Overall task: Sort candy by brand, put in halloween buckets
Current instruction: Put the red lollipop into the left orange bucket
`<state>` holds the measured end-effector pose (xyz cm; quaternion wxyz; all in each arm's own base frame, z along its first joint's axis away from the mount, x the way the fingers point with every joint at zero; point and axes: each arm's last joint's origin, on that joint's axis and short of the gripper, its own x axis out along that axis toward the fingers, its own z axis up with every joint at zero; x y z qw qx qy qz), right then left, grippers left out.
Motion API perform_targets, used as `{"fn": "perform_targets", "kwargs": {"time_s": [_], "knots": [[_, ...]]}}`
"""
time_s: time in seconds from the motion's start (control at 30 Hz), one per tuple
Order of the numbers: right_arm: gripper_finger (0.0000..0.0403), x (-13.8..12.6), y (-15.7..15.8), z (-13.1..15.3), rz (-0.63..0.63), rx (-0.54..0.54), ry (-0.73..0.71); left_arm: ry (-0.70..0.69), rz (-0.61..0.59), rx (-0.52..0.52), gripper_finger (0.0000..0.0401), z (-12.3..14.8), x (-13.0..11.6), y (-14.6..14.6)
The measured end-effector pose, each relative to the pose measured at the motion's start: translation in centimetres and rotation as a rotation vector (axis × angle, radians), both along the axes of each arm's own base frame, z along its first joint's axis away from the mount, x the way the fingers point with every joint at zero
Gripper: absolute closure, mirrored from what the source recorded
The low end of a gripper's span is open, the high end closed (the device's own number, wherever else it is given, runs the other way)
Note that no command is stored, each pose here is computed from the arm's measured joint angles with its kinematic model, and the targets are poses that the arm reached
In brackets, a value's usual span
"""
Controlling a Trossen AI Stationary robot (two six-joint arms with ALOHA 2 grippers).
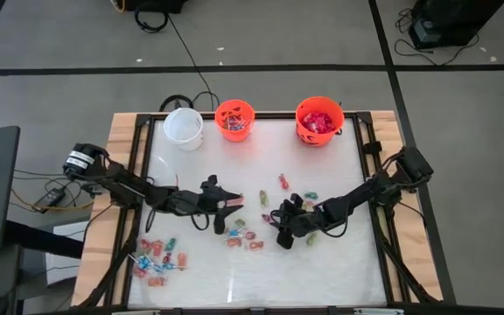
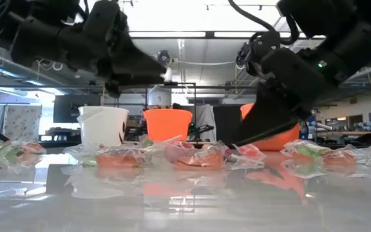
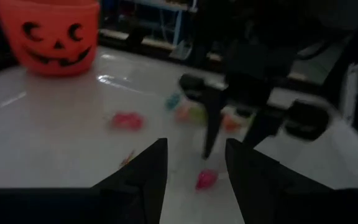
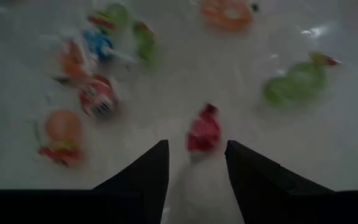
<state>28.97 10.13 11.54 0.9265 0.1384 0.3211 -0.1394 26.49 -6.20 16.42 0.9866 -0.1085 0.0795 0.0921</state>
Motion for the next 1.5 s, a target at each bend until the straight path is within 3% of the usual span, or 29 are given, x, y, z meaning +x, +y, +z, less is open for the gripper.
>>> {"fn": "perform_targets", "kwargs": {"time_s": [0.77, 1.13, 1.23, 1.5], "knots": [[0.0231, 0.0, -0.2, 0.7, 0.024, -0.018, -0.039, -0.011, 0.004, 0.012, 0.0233, 0.2, 0.0, 0.2], [0.0231, 0.3, -1.5, 3.0, 0.043, 0.03, -0.108, -0.032, -0.008, 0.005, 0.0233, 0.9, 0.7, 1.0], [0.0231, 0.3, -1.9, 2.1, 0.028, 0.09, -0.053, -0.031, 0.002, -0.019, 0.0233, 0.9, 0.8, 1.1], [0.0231, 0.6, -1.7, -1.3, 0.009, 0.116, 0.048, 0.001, 0.011, -0.043, 0.0233, 0.5, 0.7, 1.1]]}}
